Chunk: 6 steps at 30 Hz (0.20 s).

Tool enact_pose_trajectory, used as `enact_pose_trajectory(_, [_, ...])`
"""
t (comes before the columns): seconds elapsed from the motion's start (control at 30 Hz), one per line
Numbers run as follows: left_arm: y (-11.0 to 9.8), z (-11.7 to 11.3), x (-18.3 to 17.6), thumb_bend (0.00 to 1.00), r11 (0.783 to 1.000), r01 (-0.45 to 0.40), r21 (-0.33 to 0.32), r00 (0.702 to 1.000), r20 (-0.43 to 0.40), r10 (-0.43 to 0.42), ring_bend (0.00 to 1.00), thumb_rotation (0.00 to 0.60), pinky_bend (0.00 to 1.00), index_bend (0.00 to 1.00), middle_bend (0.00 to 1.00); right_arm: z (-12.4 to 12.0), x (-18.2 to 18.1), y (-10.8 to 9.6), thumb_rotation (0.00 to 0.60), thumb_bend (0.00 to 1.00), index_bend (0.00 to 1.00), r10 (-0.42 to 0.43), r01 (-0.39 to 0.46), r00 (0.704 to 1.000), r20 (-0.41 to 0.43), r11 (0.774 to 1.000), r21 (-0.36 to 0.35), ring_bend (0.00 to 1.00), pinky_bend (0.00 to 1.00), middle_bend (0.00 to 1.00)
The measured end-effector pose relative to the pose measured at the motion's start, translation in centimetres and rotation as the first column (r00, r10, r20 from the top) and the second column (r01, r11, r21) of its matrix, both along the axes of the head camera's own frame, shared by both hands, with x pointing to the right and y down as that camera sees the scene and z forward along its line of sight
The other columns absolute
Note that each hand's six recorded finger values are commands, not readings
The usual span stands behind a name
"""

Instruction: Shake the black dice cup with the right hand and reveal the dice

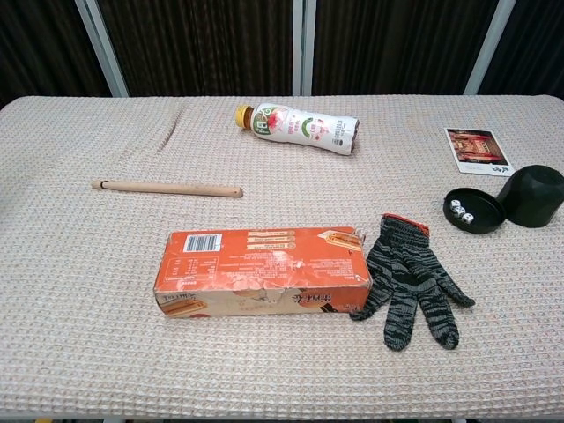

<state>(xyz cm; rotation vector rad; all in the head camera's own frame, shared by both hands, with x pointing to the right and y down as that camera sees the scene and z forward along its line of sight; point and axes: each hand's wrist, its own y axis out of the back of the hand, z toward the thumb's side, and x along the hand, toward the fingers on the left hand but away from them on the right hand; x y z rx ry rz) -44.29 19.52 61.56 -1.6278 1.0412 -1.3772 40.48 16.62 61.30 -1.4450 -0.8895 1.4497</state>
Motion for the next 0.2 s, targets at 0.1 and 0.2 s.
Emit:
enact_pose_trajectory(0.1, [-0.04,0.05,0.04,0.13,1.0,0.001,0.005,1.0,-0.001,-0.001,0.0,0.6,0.18,0.17,0.13,-0.35,0.22,0.73,0.6,0.0,0.0,0.011,-0.011,1.0,0.003,1.0,0.006,0.0,0.0,0.01])
enact_pose_trajectory(0.2, [-0.01,0.06,0.03,0.13,1.0,0.001,0.009,1.0,0.0,-0.001,0.0,0.6,0.18,0.17,0.13,-0.48,0.28,0.77,0.6,0.0,0.0,0.016,-0.016,1.0,0.022,1.0,0.009,0.0,0.0,0.02])
